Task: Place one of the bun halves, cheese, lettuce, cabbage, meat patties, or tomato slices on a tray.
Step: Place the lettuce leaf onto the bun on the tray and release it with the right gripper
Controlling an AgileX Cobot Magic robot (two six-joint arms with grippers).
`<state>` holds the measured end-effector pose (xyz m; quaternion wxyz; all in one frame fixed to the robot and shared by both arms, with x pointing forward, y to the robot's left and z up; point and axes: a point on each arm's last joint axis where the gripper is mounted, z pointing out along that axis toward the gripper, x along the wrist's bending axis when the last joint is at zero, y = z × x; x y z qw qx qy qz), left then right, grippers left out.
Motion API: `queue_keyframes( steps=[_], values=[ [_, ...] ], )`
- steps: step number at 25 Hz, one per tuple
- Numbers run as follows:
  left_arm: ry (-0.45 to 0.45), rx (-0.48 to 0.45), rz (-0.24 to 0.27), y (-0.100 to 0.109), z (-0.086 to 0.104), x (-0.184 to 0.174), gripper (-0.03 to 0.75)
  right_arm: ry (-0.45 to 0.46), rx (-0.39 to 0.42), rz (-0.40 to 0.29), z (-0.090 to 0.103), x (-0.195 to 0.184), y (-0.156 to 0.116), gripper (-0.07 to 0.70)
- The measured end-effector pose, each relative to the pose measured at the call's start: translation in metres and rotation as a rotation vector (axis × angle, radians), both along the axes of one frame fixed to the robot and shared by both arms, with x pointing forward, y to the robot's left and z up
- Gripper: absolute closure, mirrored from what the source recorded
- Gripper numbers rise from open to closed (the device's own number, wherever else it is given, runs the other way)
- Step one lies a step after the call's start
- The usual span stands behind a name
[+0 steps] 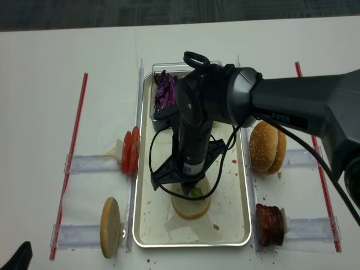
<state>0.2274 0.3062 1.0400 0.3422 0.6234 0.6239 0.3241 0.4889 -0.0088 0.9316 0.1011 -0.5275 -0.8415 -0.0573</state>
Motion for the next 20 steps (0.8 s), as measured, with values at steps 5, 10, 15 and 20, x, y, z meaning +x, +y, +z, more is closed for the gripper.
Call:
queue_keyframes(
  steps=[5,10,15,20],
  values=[
    [0.0,0.0,0.0,0.0,0.0,0.0,0.141,0.002,-0.002,0.001,0.0,-0.0002,-0.0002,0.608],
    [0.0,0.0,0.0,0.0,0.0,0.0,0.141,0.009,-0.007,0.003,0.0,-0.0009,-0.0007,0.535],
    [0.0,0.0,0.0,0.0,0.0,0.0,0.141,0.019,-0.014,-0.016,0.0,-0.0014,-0.0011,0.299],
    [0.0,0.0,0.0,0.0,0.0,0.0,0.141,0.028,-0.021,-0.016,-0.0001,-0.0022,-0.0017,0.131]
  ],
)
